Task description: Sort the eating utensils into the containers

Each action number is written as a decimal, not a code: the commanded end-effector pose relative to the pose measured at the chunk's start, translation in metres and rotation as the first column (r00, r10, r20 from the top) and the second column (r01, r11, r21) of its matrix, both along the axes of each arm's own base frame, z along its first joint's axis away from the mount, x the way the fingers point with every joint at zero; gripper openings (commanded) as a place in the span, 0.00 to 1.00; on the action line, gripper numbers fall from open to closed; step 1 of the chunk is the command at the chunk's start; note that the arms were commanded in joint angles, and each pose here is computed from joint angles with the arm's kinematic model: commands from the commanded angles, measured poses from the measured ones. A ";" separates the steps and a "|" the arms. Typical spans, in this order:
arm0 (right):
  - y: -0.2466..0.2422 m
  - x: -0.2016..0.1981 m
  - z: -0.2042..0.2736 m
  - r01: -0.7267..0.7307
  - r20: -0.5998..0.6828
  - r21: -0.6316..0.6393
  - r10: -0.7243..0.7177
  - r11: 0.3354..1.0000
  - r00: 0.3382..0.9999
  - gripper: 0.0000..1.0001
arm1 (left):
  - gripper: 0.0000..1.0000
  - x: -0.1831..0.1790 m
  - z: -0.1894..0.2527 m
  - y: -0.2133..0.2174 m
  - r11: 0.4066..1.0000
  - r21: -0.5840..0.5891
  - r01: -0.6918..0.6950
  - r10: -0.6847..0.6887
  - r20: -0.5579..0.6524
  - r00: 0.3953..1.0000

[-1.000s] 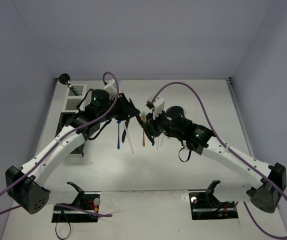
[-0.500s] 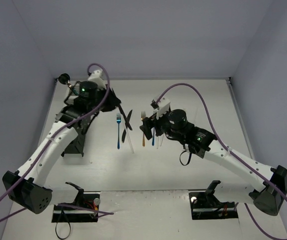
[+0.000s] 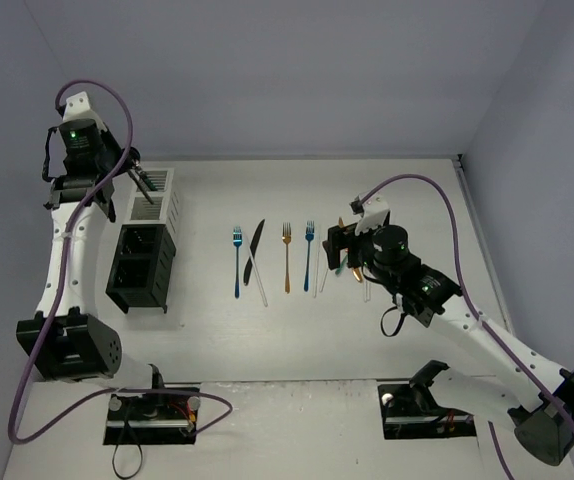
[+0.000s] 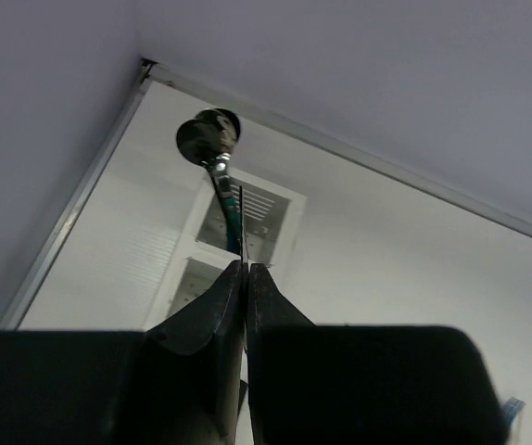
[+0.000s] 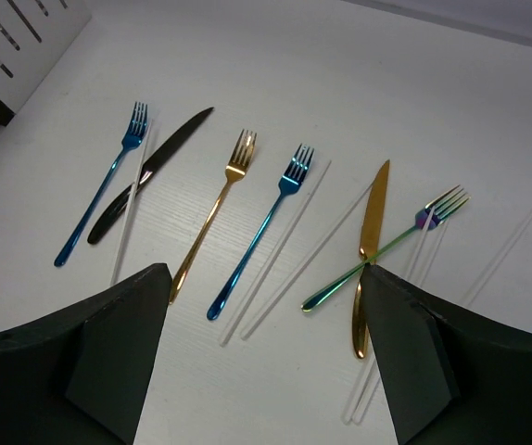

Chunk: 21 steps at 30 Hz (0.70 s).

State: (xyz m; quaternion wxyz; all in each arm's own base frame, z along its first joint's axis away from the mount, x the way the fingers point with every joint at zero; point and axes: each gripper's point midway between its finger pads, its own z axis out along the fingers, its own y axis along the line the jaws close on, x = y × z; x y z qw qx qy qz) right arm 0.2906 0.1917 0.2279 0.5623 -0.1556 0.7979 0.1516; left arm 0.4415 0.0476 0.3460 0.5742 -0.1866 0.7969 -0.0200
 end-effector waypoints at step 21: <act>-0.034 0.033 -0.051 0.276 -0.139 -0.097 -0.288 0.956 0.948 0.79 | 0.24 0.051 -0.084 0.055 0.998 -0.046 -0.051 0.048 -0.078 0.996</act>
